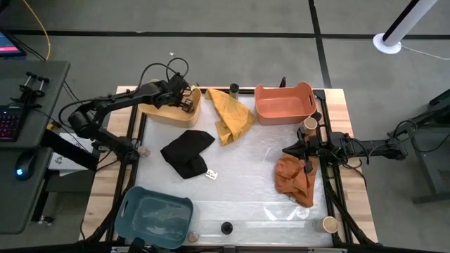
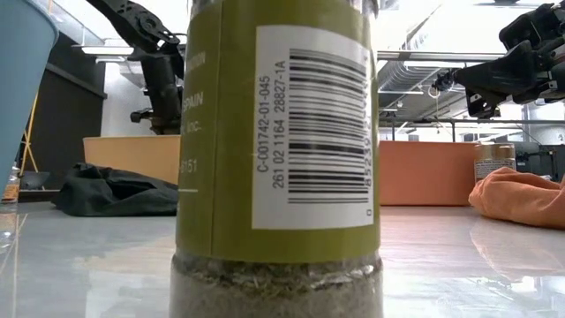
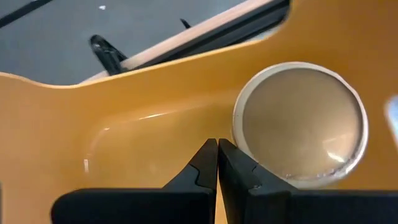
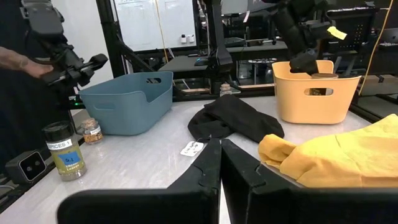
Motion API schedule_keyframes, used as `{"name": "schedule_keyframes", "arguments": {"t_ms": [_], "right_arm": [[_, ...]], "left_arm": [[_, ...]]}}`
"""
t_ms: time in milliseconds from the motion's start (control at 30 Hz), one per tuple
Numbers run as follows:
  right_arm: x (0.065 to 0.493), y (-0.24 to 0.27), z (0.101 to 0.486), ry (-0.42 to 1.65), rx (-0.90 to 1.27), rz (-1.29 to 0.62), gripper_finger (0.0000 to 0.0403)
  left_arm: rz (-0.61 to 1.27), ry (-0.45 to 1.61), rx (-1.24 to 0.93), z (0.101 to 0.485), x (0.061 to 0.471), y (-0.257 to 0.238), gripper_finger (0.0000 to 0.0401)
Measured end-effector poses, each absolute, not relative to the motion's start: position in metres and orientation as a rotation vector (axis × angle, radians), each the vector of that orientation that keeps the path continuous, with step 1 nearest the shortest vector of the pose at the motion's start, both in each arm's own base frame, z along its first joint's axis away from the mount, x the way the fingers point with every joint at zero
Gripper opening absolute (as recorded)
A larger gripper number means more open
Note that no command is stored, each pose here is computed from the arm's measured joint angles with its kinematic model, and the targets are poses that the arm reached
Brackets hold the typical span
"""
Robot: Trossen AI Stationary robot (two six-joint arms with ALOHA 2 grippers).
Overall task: Sort spices by type
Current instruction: Put the left gold seasoning bottle into the yellow bin, then put the top brown seasoning bottle into the blue bin
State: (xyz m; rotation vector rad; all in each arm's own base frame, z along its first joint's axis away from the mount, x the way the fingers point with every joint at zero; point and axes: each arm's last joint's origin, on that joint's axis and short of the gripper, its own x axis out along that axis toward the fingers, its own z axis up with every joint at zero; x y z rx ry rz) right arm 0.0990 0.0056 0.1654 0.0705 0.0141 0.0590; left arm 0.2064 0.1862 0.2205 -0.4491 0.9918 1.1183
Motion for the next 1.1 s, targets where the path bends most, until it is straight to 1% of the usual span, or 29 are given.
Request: {"name": "schedule_keyframes", "arguments": {"t_ms": [467,667,833,933,1100], "right_arm": [[0.099,0.006,0.165,0.014,0.071,0.059,0.0000],[0.099,0.006,0.165,0.014,0.071,0.058,0.0000],[0.099,0.006,0.165,0.014,0.071,0.059,0.0000],[0.099,0.006,0.165,0.014,0.070,0.059,0.0000],[0.099,0.006,0.165,0.014,0.071,0.059,0.0000]], "left_arm": [[1.051,0.938,-0.432,0.225,0.221,0.170,0.0000],[1.127,0.924,-0.414,0.242,0.205,0.165,0.0000],[1.125,0.911,-0.419,0.263,0.185,0.150,0.0000],[1.052,0.966,-0.443,0.273,0.171,0.131,0.0000],[0.896,1.192,-0.557,0.274,0.153,0.090,0.0000]]}}
